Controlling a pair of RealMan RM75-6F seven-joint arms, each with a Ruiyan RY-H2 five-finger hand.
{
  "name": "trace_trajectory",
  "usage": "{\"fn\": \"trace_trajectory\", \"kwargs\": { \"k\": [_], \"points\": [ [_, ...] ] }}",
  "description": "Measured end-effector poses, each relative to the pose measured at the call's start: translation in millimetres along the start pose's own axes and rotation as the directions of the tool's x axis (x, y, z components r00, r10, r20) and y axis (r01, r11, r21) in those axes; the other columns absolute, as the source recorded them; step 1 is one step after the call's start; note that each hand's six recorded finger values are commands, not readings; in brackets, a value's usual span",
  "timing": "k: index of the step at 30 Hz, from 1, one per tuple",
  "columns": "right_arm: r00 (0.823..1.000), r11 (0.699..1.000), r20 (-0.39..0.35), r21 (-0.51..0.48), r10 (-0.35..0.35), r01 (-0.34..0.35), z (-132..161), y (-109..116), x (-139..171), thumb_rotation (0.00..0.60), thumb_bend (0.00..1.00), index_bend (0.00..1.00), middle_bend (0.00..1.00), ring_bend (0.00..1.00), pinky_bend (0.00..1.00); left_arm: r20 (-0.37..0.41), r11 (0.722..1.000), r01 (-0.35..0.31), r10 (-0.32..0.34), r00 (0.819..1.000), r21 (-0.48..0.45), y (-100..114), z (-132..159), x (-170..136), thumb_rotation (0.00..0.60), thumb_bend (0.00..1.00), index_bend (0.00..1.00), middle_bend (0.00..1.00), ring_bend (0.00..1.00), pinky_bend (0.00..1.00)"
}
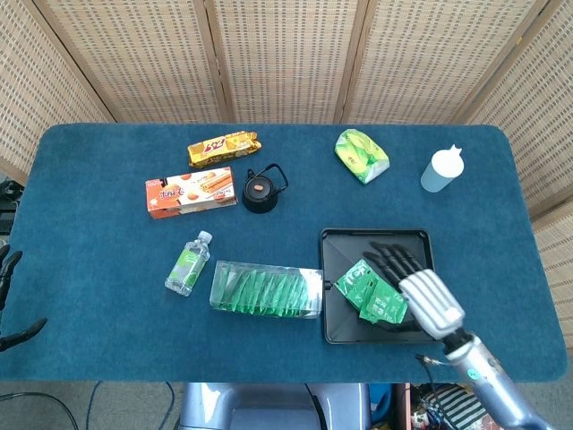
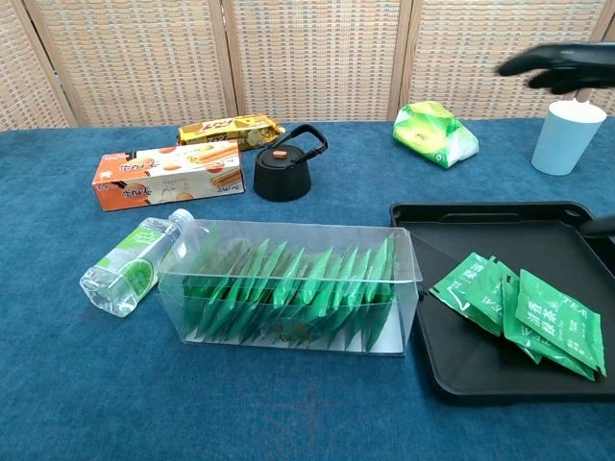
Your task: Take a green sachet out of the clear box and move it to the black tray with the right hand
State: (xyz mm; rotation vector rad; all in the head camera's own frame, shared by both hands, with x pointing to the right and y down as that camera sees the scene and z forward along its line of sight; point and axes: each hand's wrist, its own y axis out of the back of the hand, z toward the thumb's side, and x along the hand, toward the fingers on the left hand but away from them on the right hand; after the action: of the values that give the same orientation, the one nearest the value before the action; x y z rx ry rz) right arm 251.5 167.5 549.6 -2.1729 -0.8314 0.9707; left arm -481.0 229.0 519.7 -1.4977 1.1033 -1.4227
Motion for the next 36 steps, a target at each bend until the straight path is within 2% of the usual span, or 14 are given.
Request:
{"fn": "trace_trajectory", "kwargs": {
  "k": [4,7,16,25,32,36],
  "points": [
    [0.994,0.997,-0.077,0.007,0.073,-0.073,21,-8,-37,0.600,0.00,0.05,0.00,0.00,0.00,-0.017,1.000,0.008,-0.008,1.000,0.004,-3,-3,4,0.600,0.13,0.00,0.00,0.00,0.00],
    [0.988,0.993,-0.105,0.008,0.115,-0.115,35,-17,-59,0.600,0.01,0.07,0.01,0.00,0.00,-0.030,1.000,0.012,-0.012,0.999,0.004,-4,-6,7,0.600,0.13,0.00,0.00,0.00,0.00],
    [0.972,0.978,-0.127,0.098,0.198,-0.186,62,-53,-99,0.600,0.09,0.09,0.02,0.00,0.00,-0.035,1.000,0.016,-0.016,0.999,0.004,-4,-6,7,0.600,0.13,0.00,0.00,0.00,0.00],
    [0.965,0.961,-0.086,0.149,0.247,-0.232,83,-89,-125,0.600,0.12,0.09,0.02,0.00,0.00,-0.033,1.000,0.014,-0.015,0.999,-0.007,-1,-7,5,0.600,0.13,0.00,0.00,0.00,0.00],
    [0.968,0.958,-0.045,0.167,0.245,-0.235,91,-102,-134,0.600,0.14,0.09,0.03,0.00,0.00,-0.033,1.000,0.019,-0.019,0.999,-0.010,-2,-8,6,0.600,0.13,0.00,0.00,0.00,0.00],
    [0.969,0.959,-0.031,0.157,0.243,-0.236,91,-106,-136,0.600,0.22,0.11,0.04,0.00,0.00,-0.038,1.000,0.020,-0.020,0.999,-0.014,-2,-9,7,0.600,0.13,0.00,0.00,0.00,0.00]
  ]
}}
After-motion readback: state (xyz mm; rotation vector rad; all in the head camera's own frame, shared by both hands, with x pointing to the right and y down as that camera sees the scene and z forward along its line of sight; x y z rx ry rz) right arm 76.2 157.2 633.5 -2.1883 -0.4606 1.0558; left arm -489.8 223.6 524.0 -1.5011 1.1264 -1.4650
